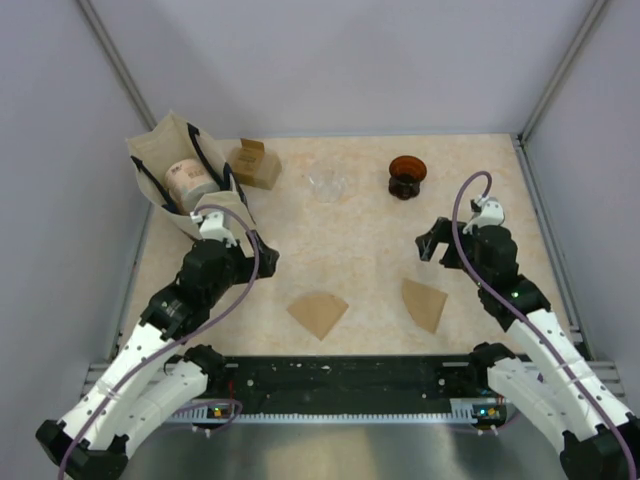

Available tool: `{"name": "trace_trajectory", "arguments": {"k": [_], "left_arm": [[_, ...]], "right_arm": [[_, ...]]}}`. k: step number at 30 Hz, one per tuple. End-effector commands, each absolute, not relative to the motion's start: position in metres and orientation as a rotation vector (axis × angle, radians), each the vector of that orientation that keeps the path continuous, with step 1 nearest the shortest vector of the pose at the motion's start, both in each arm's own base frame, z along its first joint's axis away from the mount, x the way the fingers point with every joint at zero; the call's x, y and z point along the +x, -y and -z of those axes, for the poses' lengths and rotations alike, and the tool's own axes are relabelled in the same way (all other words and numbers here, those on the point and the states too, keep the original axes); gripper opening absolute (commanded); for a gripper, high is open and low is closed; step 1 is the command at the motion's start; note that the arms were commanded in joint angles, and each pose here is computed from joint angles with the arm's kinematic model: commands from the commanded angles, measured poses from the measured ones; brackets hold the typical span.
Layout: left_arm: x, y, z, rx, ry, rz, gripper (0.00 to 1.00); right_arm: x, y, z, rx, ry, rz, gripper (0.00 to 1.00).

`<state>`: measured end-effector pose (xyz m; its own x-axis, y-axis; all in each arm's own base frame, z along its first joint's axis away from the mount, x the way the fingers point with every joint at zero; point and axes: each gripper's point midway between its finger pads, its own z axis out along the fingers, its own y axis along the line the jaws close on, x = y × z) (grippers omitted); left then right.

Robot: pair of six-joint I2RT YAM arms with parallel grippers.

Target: Place the coffee filter in the dripper

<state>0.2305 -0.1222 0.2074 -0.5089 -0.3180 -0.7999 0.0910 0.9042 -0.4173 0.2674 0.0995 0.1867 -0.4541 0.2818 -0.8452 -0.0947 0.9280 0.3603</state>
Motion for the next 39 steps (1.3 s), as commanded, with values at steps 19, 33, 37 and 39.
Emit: {"name": "trace_trajectory", "arguments": {"k": [19, 33, 37, 39], "left_arm": [[0.269, 0.171, -0.201, -0.153, -2.015, 0.690, 0.99], [0.285, 0.173, -0.190, -0.141, -2.054, 0.619, 0.99], [0.284, 0.168, -0.183, -0.144, -2.080, 0.583, 0.99], [0.284, 0.168, -0.180, -0.136, -2.089, 0.574, 0.99]], "right_arm": [[0.304, -0.116, -0.199, 0.158, -2.069, -0.444, 0.99], [0.448, -0.082, -0.199, 0.471, -2.105, -0.166, 0.99], [0.487, -0.076, -0.179, 0.501, -2.127, -0.106, 0.93], [0.506, -0.076, -0.171, 0.506, -2.131, -0.085, 0.89]]}}
